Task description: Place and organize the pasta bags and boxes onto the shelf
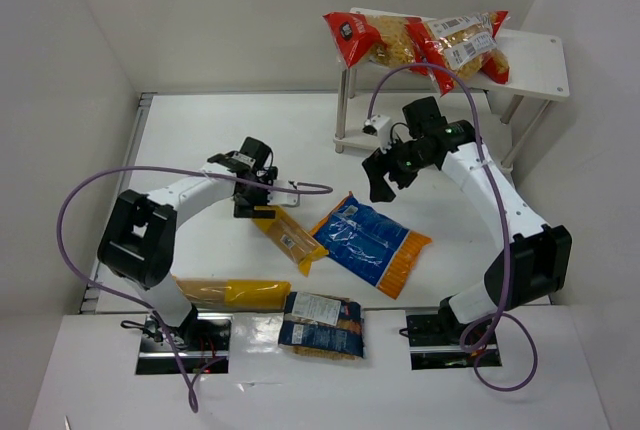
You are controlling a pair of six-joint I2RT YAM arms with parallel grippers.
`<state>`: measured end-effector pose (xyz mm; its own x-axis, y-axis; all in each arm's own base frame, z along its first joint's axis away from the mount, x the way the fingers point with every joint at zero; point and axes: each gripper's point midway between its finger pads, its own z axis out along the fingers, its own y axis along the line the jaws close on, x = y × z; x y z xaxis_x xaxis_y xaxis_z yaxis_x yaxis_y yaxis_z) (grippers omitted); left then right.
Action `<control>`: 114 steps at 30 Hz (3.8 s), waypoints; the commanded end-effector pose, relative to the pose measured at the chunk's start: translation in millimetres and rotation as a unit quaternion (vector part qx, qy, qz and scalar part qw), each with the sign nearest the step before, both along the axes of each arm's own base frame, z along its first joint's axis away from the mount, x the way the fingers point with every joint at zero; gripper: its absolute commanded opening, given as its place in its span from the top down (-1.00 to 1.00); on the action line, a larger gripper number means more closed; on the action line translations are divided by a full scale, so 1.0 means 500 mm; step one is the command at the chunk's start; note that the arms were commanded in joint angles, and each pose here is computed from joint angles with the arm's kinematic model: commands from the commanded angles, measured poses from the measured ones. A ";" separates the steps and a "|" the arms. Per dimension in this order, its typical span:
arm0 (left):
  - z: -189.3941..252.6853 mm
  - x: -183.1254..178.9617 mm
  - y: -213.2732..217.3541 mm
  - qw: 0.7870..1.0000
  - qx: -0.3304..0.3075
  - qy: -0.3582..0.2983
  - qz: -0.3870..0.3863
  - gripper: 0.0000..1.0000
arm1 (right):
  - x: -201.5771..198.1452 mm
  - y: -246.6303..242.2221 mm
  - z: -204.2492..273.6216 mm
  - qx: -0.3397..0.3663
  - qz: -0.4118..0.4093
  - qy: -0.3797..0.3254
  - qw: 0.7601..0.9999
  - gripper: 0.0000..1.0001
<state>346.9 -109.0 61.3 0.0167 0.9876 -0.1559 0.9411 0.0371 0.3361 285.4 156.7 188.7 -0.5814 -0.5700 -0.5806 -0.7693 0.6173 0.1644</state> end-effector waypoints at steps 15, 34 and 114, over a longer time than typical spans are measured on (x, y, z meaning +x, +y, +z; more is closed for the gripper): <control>-0.080 -0.040 -0.013 0.983 0.099 0.036 -0.154 -0.83 | -0.003 -0.016 0.014 0.006 -0.004 -0.006 1.000 -0.80; -0.103 0.023 -0.042 0.976 0.125 0.011 -0.177 -0.50 | -0.009 -0.012 0.010 0.012 0.004 -0.002 1.000 -0.80; 0.281 -0.155 0.387 0.671 -0.410 -0.150 0.599 -0.99 | 0.153 0.404 -0.154 -0.009 0.381 -0.180 0.907 -0.85</control>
